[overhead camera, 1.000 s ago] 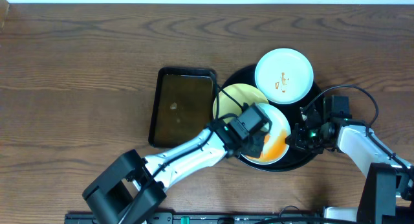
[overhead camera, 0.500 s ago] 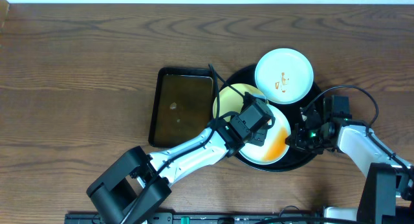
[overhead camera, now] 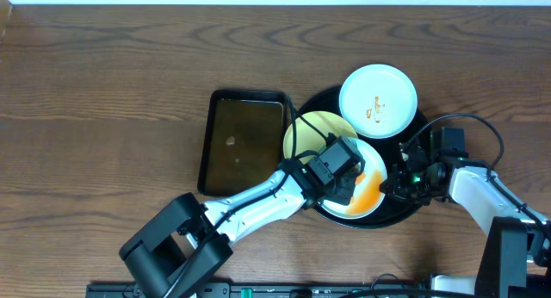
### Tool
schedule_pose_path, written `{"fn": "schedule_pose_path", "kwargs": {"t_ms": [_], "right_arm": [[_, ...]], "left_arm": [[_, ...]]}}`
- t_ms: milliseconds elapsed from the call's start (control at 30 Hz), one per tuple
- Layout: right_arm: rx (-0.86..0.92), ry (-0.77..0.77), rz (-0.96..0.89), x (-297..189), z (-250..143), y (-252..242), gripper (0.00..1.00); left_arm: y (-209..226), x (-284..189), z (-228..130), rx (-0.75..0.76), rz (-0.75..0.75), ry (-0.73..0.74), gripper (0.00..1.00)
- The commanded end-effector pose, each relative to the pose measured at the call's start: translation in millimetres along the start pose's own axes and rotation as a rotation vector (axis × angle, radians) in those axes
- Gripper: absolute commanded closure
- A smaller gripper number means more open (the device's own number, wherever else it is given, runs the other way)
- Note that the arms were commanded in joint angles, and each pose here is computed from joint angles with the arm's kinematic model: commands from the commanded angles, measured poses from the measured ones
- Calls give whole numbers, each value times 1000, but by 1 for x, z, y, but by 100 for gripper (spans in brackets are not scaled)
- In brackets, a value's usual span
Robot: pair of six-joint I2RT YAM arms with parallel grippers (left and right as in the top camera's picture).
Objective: Clean dirty plates on tray and stack at the side
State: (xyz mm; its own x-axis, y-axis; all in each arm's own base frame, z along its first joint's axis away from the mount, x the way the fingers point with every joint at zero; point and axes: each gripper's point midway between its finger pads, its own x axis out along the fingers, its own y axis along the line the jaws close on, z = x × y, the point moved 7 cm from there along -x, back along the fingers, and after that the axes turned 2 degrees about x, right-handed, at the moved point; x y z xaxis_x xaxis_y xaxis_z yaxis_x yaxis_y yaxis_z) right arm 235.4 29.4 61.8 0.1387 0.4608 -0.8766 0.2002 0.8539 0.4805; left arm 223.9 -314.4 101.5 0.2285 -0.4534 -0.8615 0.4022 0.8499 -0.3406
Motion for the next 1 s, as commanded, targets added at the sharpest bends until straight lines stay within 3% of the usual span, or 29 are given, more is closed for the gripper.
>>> {"fn": "schedule_pose_path", "kwargs": {"t_ms": [0, 233, 467, 500, 567, 633, 900, 967], "right_arm": [[12, 7, -38, 2, -4, -5, 99], [12, 7, -39, 2, -4, -5, 99], [13, 9, -39, 2, -4, -5, 99], [13, 8, -39, 2, -4, -5, 96], [10, 2, -38, 2, -3, -5, 76], [5, -8, -36, 2, -1, -5, 74], [-14, -20, -34, 2, 1, -4, 84], [-16, -24, -33, 2, 2, -4, 99]], "left_arm": [[29, 3, 9, 0, 225, -110, 92], [34, -16, 32, -23, 227, -216, 92], [23, -79, 33, -26, 178, -258, 93], [23, -87, 30, -25, 180, -254, 92], [26, -100, 26, -28, 188, -247, 92], [31, -110, 22, -37, 203, -235, 92], [80, -125, 16, -127, 389, -181, 92], [92, -128, 18, -160, 413, -174, 92]]}}
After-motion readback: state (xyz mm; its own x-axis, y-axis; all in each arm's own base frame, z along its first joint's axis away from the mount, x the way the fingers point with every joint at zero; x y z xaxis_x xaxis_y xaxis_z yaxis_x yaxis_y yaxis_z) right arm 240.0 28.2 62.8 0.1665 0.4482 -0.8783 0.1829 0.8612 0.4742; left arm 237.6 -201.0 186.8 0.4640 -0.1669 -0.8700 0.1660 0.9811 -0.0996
